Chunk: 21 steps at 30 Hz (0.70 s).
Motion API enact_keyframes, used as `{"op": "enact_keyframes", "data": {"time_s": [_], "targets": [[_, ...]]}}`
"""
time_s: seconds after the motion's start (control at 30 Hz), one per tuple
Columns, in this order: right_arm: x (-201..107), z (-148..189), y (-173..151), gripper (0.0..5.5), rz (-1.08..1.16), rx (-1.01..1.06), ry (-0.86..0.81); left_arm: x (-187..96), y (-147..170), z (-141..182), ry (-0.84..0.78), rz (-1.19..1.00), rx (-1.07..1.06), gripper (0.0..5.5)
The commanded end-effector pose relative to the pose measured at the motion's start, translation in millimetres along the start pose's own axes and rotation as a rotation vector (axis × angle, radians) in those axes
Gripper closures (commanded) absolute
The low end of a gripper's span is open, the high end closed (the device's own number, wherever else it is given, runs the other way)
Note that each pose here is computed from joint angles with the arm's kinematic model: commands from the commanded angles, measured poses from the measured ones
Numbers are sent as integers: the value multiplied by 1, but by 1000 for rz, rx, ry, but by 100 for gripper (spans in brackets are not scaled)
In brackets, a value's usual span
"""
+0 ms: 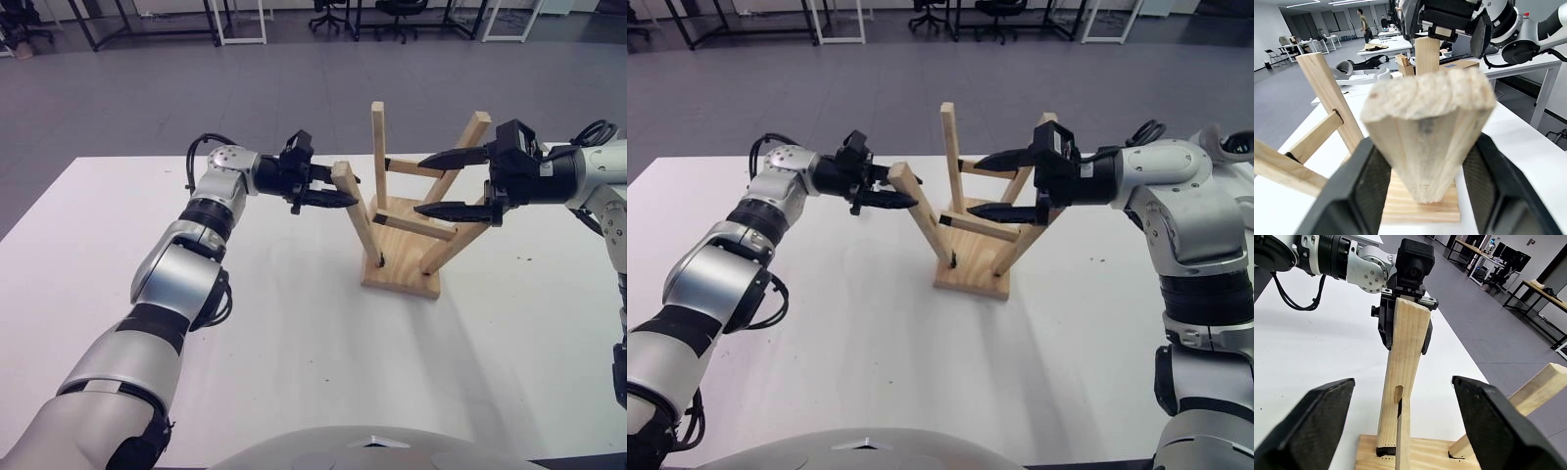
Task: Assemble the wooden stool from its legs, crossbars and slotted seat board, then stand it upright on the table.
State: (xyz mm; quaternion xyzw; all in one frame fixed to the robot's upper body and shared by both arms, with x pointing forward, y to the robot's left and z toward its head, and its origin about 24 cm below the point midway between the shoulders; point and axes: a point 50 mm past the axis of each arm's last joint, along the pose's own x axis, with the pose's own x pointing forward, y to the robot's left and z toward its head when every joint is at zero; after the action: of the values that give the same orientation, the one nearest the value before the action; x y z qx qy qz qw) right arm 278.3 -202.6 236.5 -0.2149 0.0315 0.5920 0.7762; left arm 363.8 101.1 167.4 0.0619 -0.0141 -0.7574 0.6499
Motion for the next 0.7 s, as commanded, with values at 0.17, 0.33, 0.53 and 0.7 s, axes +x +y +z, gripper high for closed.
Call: {"op": "enact_keyframes", "data": {"time_s": [0.17,0.33,0.53,0.7], "targets": [[2,3,1,177,-9,-1,-15,5,-3,-13,104,-42,-74,346],[1,4,1,177,-26,2,-17,15,-1,-10,190,-88,-47,346],[0,3,4,177,-57,17,-30,32,-9,-22,325,-202,-31,346],[0,-1,10,177,-74,33,-40,33,-3,-18,317,-165,-86,346]]}}
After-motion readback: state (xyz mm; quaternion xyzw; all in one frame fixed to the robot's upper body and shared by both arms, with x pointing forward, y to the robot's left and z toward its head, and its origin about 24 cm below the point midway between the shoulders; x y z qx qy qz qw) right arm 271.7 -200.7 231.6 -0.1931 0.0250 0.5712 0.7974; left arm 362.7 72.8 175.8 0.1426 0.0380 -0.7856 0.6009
